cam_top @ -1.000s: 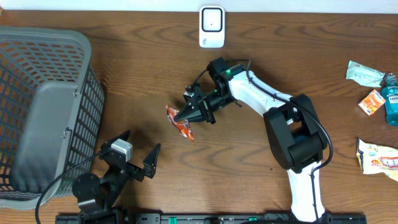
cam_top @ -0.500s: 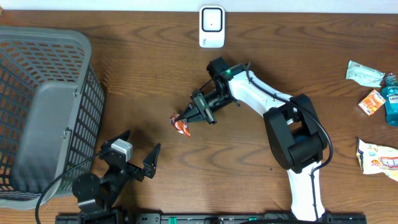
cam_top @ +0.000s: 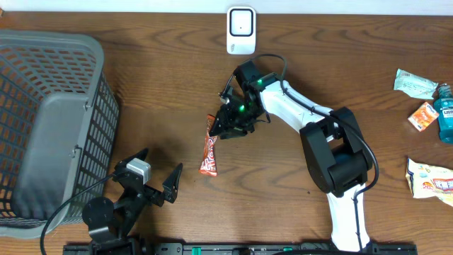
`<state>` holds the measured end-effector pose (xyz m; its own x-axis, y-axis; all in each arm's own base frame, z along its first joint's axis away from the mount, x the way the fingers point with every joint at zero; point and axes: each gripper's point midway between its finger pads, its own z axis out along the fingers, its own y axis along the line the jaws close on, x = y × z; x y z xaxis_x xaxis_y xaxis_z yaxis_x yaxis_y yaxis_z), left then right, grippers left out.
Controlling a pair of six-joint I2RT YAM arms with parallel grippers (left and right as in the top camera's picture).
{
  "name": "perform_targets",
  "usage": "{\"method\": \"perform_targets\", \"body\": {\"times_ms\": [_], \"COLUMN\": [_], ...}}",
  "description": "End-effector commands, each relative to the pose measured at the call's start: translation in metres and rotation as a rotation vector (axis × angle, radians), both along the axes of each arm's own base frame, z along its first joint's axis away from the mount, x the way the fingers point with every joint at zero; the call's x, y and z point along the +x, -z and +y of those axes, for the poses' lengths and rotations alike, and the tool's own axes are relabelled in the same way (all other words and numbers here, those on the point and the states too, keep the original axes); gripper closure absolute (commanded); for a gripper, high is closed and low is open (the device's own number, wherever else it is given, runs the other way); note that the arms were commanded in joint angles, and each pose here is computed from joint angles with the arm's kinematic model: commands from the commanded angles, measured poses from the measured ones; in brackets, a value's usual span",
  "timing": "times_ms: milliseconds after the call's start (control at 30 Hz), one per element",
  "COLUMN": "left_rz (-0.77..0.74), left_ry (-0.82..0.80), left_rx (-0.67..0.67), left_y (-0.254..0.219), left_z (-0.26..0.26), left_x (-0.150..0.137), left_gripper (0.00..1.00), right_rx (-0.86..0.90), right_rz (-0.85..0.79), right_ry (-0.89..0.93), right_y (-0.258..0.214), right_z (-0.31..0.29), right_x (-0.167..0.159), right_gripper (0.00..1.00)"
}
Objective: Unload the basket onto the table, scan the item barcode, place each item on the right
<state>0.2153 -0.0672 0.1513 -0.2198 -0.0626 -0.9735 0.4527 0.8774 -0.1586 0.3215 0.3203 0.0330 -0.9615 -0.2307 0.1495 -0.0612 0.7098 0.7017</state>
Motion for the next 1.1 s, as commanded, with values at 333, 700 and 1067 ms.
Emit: {"method": "perform_targets", "body": {"times_ms": [333, 700, 1067], "left_rz": [0.035, 0.035, 0.035], "left_ry": [0.010, 0.010, 0.010], "left_rx": [-0.015, -0.015, -0.015], "left_y": [0.011, 0.011, 0.011], "left_z": [-0.002, -0.002, -0.002], "left_x": [-0.002, -0.002, -0.002], "left_gripper": [0.02, 0.02, 0.02], "right_rx": [-0.366, -0.599, -0.443], "right_rz": [-0.260, -0.345, -0.293], "right_ry": [0.035, 0.172, -0.106], "right_y": [0.019, 0.047, 0.083], "right_z": [-0.008, 0.004, 0.025], "right_x": [0.025, 0.017, -0.006], "right_gripper": [0.08, 0.45, 0.99]}}
